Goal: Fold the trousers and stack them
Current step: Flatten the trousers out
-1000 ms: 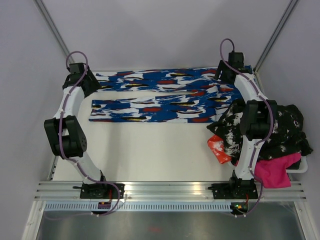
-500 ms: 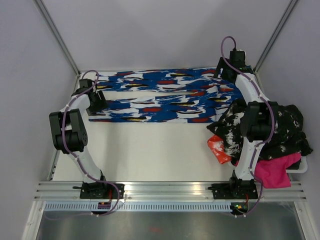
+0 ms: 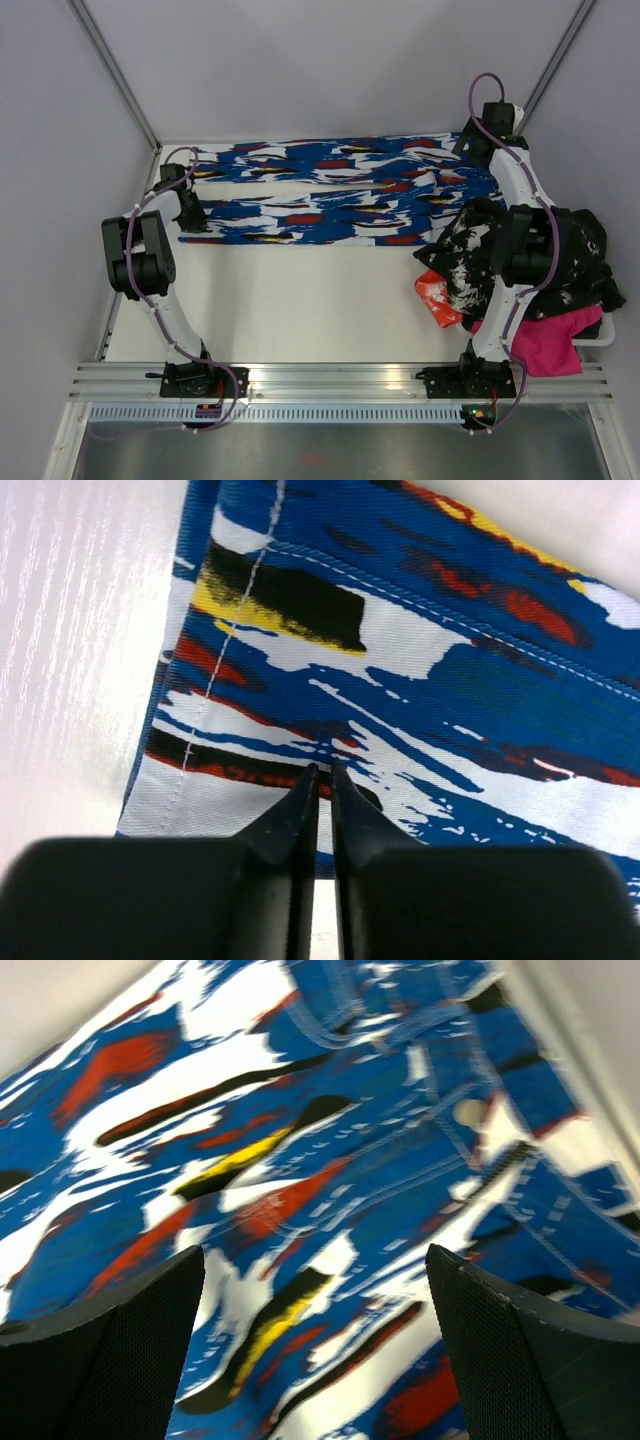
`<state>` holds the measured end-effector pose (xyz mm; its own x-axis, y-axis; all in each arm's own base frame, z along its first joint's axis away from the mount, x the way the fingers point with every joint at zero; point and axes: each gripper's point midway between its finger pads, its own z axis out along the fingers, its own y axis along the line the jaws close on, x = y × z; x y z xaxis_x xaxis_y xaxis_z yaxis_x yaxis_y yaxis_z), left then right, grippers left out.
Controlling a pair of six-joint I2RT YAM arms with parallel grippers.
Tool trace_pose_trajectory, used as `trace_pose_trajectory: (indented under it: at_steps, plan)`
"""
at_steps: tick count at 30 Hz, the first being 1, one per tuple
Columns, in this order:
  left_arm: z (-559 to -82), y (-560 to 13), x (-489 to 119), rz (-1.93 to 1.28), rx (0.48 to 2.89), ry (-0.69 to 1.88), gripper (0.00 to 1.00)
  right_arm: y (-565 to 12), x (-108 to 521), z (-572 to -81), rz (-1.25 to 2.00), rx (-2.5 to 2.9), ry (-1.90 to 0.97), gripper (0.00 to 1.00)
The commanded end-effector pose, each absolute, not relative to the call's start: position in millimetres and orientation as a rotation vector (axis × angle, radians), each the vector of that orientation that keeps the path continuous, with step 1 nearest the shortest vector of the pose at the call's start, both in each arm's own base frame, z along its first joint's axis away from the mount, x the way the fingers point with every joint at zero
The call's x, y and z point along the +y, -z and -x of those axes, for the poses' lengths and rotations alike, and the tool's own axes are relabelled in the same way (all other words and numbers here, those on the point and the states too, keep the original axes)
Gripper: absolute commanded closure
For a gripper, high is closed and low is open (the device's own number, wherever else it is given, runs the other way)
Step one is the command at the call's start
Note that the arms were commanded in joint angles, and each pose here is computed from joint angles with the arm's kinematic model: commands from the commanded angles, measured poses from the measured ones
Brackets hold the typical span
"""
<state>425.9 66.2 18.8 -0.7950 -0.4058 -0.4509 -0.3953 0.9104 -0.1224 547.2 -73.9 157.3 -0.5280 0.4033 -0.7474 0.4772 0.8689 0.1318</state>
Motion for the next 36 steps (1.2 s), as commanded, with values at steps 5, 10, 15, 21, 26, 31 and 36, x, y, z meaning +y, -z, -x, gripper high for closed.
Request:
trace_pose_trajectory:
  at_steps: [5, 10, 15, 21, 26, 31, 36]
  plan:
    - [-427.1, -11.9, 94.2, 0.728, 2.546, 0.032, 0.98, -218.0, -103.8, -519.3, -0.667, 2.036, 0.215, 0.02]
    - [-421.9, -16.8, 125.4, 0.787, 2.511, -0.050, 0.98, -222.1, -122.1, -507.6, -0.724, 2.003, 0.230, 0.02]
    - [-413.5, -7.0, 138.8, 0.815, 2.518, -0.151, 0.98, -230.5, -134.9, -502.5, -0.748, 1.976, 0.276, 0.02]
    - [-408.0, -0.8, 158.3, 0.898, 2.507, -0.209, 0.98, -224.9, -139.6, -495.5, -0.764, 1.995, 0.317, 0.02]
    - [-404.9, -2.9, 165.9, 0.945, 2.491, -0.197, 0.98, -215.5, -139.2, -491.9, -0.766, 2.021, 0.322, 0.02]
    - [-421.2, -22.8, 160.3, 0.835, 2.475, -0.121, 0.98, -186.1, -136.3, -491.7, -0.751, 2.112, 0.323, 0.02]
    - [-447.9, -82.3, 133.5, 0.691, 2.350, 0.086, 0.78, -149.4, -122.2, -501.9, -0.755, 2.190, 0.222, 0.03]
